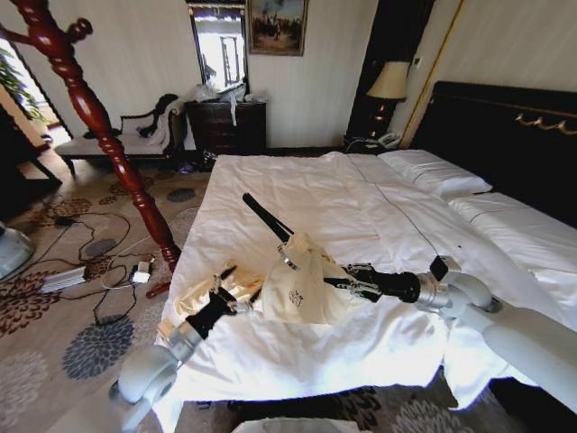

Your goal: Pick up the clothes from the bed and hang them on the clothes hanger.

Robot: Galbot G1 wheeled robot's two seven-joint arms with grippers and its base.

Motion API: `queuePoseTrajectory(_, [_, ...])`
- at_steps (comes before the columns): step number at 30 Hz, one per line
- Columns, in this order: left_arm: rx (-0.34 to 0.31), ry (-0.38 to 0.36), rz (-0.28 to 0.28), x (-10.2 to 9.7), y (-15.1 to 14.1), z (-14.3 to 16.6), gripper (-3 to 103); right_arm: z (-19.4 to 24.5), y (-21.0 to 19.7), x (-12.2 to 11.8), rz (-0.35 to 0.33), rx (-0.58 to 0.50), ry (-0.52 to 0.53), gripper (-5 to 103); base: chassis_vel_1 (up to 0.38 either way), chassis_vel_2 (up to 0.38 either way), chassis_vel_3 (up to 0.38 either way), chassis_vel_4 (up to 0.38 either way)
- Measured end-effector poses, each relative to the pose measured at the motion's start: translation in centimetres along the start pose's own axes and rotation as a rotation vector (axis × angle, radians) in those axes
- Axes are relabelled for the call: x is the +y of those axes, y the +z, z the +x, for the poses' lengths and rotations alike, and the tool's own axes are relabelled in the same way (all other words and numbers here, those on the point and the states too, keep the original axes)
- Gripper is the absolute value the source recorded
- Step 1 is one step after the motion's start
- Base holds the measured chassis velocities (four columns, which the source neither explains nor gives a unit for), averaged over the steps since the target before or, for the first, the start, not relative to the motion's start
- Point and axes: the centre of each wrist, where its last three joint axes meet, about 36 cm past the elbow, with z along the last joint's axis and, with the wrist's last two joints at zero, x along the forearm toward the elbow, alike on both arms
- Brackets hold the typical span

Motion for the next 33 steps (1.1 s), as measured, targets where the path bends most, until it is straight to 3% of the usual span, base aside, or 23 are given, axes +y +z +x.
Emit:
queuePoseTrajectory(2, [-0.008, -0.018, 0.012, 0.1, 0.0, -0.2, 100, 0.0, 0.1, 0.0, 0.002, 0.002, -0.001, 22, 0.000, 0.000, 0.000, 0.000])
queuePoseTrajectory(4, [-0.047, -0.102, 0.085, 1.0, -0.8, -1.2, 100, 0.1, 0.6, 0.1, 0.018, 0.030, -0.011, 22, 0.000, 0.000, 0.000, 0.000])
queuePoseTrajectory(7, [-0.069, -0.126, 0.092, 2.0, -1.7, -1.8, 100, 0.4, 1.1, 0.0, 0.031, 0.059, -0.018, 22, 0.000, 0.000, 0.000, 0.000])
queuePoseTrajectory(10, [-0.095, -0.142, -0.209, 6.1, -4.0, -2.7, 100, 1.2, 2.5, -0.5, 0.051, 0.115, -0.022, 22, 0.000, 0.000, 0.000, 0.000])
queuePoseTrajectory(11, [-0.095, -0.142, -0.209, 6.1, -4.0, -2.7, 100, 1.2, 2.5, -0.5, 0.051, 0.115, -0.022, 22, 0.000, 0.000, 0.000, 0.000])
queuePoseTrajectory(12, [-0.093, -0.141, -0.324, 7.4, -4.5, -2.7, 100, 1.3, 2.8, -0.6, 0.052, 0.122, -0.021, 22, 0.000, 0.000, 0.000, 0.000])
queuePoseTrajectory(13, [-0.083, -0.127, -0.482, 9.2, -5.0, -2.6, 100, 1.4, 3.1, -0.7, 0.051, 0.123, -0.017, 22, 0.000, 0.000, 0.000, 0.000])
queuePoseTrajectory(14, [-0.073, -0.113, -0.554, 10.0, -5.2, -2.4, 100, 1.5, 3.2, -0.7, 0.051, 0.121, -0.016, 22, 0.000, 0.000, 0.000, 0.000])
queuePoseTrajectory(15, [-0.065, -0.094, -0.612, 10.6, -5.4, -2.3, 100, 1.5, 3.3, -0.7, 0.051, 0.120, -0.014, 22, 0.000, 0.000, 0.000, 0.000])
queuePoseTrajectory(16, [-0.065, -0.094, -0.612, 10.6, -5.4, -2.3, 100, 1.5, 3.3, -0.7, 0.051, 0.120, -0.014, 22, 0.000, 0.000, 0.000, 0.000])
queuePoseTrajectory(19, [-0.077, 0.002, -0.764, 11.4, -6.6, -2.3, 100, 1.9, 3.1, -1.1, 0.063, 0.133, -0.013, 22, 0.000, 0.000, 0.000, 0.000])
queuePoseTrajectory(21, [-0.086, 0.027, -0.790, 11.5, -6.9, -2.5, 100, 2.0, 3.1, -1.1, 0.065, 0.139, -0.016, 22, 0.000, 0.000, 0.000, 0.000])
queuePoseTrajectory(22, [-0.106, 0.107, -0.858, 11.8, -7.8, -2.9, 100, 2.1, 3.0, -1.1, 0.064, 0.158, -0.028, 22, 0.000, 0.000, 0.000, 0.000])
queuePoseTrajectory(24, [-0.120, 0.216, -0.930, 12.3, -9.1, -3.4, 100, 2.4, 2.9, -1.2, 0.062, 0.196, -0.052, 22, 0.000, 0.000, 0.000, 0.000])
queuePoseTrajectory(26, [-0.121, 0.237, -0.942, 12.4, -9.4, -3.4, 100, 2.4, 2.8, -1.2, 0.063, 0.205, -0.059, 22, 0.000, 0.000, 0.000, 0.000])
queuePoseTrajectory(27, [-0.115, 0.332, -0.967, 12.7, -10.4, -3.6, 100, 2.8, 2.6, -1.6, 0.066, 0.250, -0.090, 22, 0.000, 0.000, 0.000, 0.000])
queuePoseTrajectory(29, [-0.097, 0.414, -0.951, 12.9, -11.1, -3.7, 100, 3.1, 2.5, -1.8, 0.063, 0.283, -0.110, 22, 0.000, 0.000, 0.000, 0.000])
queuePoseTrajectory(30, [-0.097, 0.414, -0.951, 12.9, -11.1, -3.7, 100, 3.1, 2.5, -1.8, 0.063, 0.283, -0.110, 22, 0.000, 0.000, 0.000, 0.000])
queuePoseTrajectory(32, [-0.058, 0.537, -0.901, 12.6, -11.0, -4.0, 100, 3.2, 2.2, -2.1, 0.060, 0.316, -0.146, 22, 0.000, 0.000, 0.000, 0.000])
queuePoseTrajectory(33, [-0.052, 0.560, -0.895, 12.4, -10.9, -4.1, 100, 3.2, 2.2, -2.1, 0.059, 0.318, -0.151, 22, 0.000, 0.000, 0.000, 0.000])
